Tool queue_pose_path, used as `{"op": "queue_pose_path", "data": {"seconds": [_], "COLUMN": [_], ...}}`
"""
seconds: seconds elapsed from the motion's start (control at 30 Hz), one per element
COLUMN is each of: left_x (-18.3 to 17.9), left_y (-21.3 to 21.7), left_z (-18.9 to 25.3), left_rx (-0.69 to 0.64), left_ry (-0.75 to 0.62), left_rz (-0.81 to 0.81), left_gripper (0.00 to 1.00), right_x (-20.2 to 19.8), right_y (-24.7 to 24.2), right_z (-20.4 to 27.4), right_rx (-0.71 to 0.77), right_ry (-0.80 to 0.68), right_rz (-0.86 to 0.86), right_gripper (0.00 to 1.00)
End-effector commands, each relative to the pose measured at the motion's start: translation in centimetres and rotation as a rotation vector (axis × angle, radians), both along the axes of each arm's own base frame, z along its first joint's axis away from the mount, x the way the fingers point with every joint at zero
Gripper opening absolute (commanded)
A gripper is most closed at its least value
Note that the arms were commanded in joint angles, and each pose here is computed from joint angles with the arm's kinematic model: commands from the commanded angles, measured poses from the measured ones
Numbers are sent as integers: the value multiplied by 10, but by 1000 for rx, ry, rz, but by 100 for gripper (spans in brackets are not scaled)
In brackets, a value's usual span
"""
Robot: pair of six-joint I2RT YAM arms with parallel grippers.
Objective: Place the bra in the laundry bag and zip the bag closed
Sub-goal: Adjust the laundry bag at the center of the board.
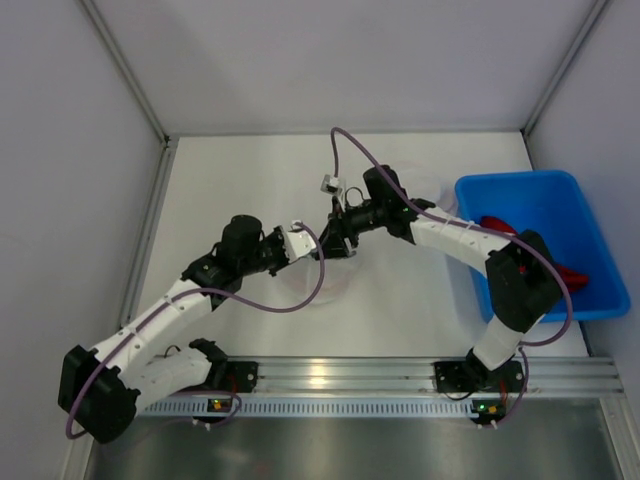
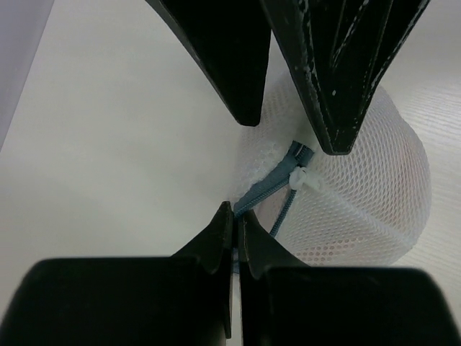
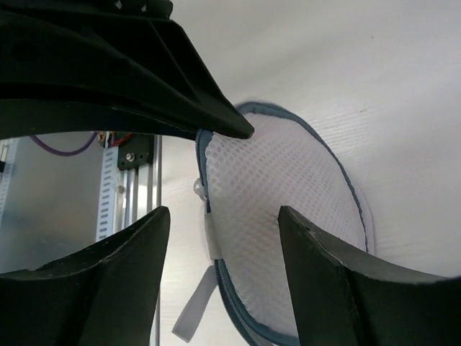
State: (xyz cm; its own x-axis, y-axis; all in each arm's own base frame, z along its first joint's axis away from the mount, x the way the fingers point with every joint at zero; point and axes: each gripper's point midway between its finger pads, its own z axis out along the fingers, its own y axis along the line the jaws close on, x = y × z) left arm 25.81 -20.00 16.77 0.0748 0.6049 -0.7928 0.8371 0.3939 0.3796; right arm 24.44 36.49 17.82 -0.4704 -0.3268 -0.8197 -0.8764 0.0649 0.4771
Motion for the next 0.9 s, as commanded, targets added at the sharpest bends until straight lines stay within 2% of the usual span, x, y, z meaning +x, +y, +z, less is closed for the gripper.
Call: {"op": "queue_pose_path", "data": {"seconds": [0.0, 0.1, 0.17, 0.23, 0.3, 0.33, 0.37, 0.4, 0.43, 0.5, 0.53, 0.57, 0.6, 0.7, 0.87], "left_x": [5, 10, 13, 16, 20, 20, 21, 23, 25, 27, 26, 24, 26, 13, -30], "left_y": [-13, -13, -14, -16, -16, -17, -16, -13, -12, -2, 1, 9, 20, 45, 32], "left_z": [22, 22, 18, 18, 14, 15, 12, 11, 12, 19, 24, 25, 44, 58, 82], "left_rx": [-48, -42, -37, -48, -45, -56, -56, -52, -66, -70, -94, -98, -147, -180, -299], "left_ry": [-92, -113, -109, -108, -94, -89, -79, -73, -58, -47, -33, -9, -15, 39, 173], "left_rz": [-67, -65, -61, -51, -35, -27, -17, 8, 43, 102, 128, 156, 199, 268, 174], "left_gripper": [0, 0, 0, 0, 0, 0, 0, 0, 10, 22, 37, 42, 44, 45, 41], "right_x": [-1, -3, -6, -11, -14, -15, -16, -9, -9, 2, 6, 11, 10, 15, 20], "right_y": [5, 2, 0, -2, -1, -1, 0, 2, 3, 2, 4, 3, 3, 8, 10], "right_z": [-7, -18, -23, -27, -29, -31, -32, -31, -32, -37, -37, -40, -38, -35, -19], "right_rx": [-15, -41, -51, -58, -61, -62, -62, -62, -66, -91, -88, -97, -97, -95, -100], "right_ry": [-81, -106, -122, -117, -117, -119, -116, -139, -115, -95, -66, -69, -35, -10, -8], "right_rz": [58, 96, 116, 129, 134, 132, 122, 98, 71, -8, -52, -86, -112, -167, -204], "right_gripper": [63, 59, 48, 41, 39, 27, 19, 5, 0, 0, 0, 0, 0, 0, 0]}}
